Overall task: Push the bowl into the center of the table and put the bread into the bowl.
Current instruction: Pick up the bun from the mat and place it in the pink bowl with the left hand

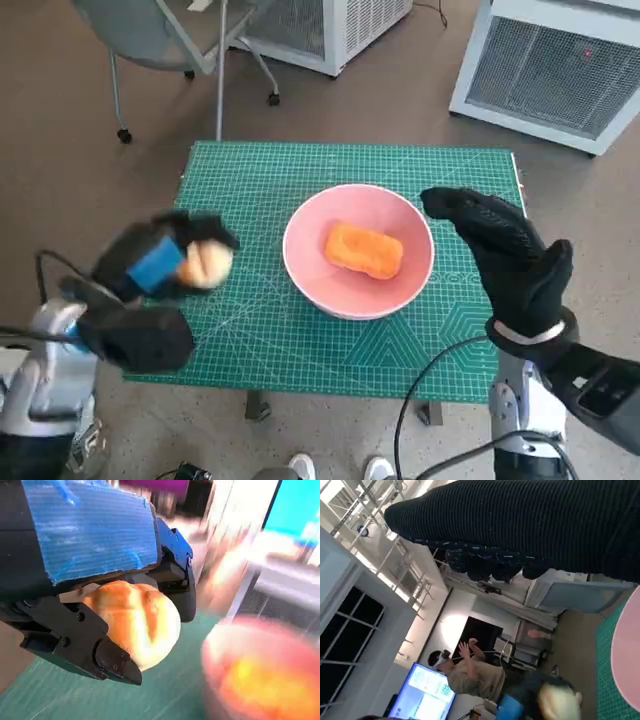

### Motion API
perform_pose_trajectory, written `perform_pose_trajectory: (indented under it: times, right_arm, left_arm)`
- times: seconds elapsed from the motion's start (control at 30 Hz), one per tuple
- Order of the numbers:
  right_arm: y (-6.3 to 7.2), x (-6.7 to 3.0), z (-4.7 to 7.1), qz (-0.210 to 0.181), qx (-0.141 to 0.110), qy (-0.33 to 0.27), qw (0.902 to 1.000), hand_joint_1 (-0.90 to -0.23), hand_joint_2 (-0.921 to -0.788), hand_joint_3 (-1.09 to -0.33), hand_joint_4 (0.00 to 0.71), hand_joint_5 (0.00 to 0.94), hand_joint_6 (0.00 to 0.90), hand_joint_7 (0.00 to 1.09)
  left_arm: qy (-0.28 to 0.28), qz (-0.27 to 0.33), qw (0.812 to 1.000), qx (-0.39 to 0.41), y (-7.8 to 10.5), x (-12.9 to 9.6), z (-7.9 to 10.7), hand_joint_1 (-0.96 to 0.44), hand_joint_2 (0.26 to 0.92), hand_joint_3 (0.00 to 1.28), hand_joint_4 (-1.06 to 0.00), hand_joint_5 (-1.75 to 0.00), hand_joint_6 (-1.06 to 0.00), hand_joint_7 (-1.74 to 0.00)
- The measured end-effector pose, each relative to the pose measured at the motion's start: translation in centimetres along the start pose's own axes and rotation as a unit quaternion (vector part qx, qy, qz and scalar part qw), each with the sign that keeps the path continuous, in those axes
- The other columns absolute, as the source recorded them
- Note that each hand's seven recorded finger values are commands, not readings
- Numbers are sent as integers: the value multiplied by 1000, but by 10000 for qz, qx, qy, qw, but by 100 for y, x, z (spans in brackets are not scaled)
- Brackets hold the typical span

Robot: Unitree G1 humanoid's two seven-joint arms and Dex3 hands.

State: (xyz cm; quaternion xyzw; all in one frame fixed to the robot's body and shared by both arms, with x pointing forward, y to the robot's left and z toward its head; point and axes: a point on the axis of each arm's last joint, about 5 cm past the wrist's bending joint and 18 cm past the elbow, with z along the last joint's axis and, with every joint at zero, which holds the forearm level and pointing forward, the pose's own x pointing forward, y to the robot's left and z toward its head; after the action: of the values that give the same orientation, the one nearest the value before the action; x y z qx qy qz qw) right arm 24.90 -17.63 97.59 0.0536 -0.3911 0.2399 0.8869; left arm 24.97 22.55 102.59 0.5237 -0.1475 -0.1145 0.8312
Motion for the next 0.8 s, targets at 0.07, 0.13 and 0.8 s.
perform_pose_trajectory:
  times: [0.07, 0.13, 0.8]
  right_arm:
    - [3, 1, -2, 1, 6, -1, 10000, -635, -921, -730, 1, 0, -1, 318]
    - [5, 1, -3, 5, 10, 0, 10000, -634, -921, -730, 1, 0, -1, 317]
    - [13, -21, 8, 9, -9, 2, 10000, -629, -921, -731, 0, 0, -1, 314]
  left_arm:
    - [-99, 165, 9998, -50, 30, 47, 61, 3, 899, 31, -813, -1016, -675, -1133]
    - [-198, 295, 9993, -67, 57, 88, 120, 3, 899, 30, -813, -1017, -679, -1127]
    - [-1740, 147, 9843, 236, 100, 580, 688, 2, 897, 21, -819, -1099, -711, -1003]
